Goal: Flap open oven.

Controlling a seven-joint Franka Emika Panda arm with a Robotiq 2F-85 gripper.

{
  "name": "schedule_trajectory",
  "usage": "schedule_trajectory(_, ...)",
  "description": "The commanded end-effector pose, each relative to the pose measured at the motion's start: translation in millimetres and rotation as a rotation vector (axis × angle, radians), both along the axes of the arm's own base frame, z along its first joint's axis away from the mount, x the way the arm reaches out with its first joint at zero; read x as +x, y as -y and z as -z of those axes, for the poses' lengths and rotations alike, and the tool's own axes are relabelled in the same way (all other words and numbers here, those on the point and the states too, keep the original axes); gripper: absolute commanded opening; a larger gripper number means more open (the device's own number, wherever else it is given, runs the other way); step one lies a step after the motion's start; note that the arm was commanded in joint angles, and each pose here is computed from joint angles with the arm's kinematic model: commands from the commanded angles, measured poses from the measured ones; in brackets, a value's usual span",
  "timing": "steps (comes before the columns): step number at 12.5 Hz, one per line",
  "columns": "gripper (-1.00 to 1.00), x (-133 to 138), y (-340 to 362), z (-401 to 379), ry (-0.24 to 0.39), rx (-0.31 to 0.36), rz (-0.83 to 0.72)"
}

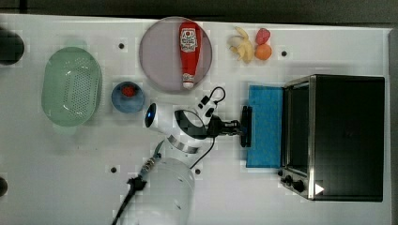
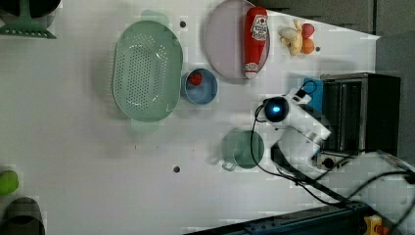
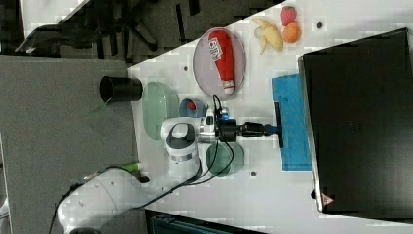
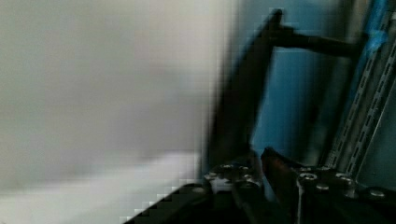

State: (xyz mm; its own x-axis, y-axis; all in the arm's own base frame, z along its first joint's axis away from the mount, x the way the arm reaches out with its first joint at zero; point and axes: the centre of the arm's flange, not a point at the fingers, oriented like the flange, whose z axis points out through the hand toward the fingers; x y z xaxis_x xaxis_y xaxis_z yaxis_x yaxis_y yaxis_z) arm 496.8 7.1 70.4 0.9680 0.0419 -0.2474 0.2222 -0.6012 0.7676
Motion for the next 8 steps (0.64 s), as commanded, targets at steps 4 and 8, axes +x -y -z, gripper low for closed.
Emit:
schedule_trajectory(4, -0.65, 29.7, -12.9, 4.9, 0.128, -0.136, 0.048)
schedule_trajectory(8, -0.65, 47.5, -27.3, -27.5, 0.206, -0.05, 0.062)
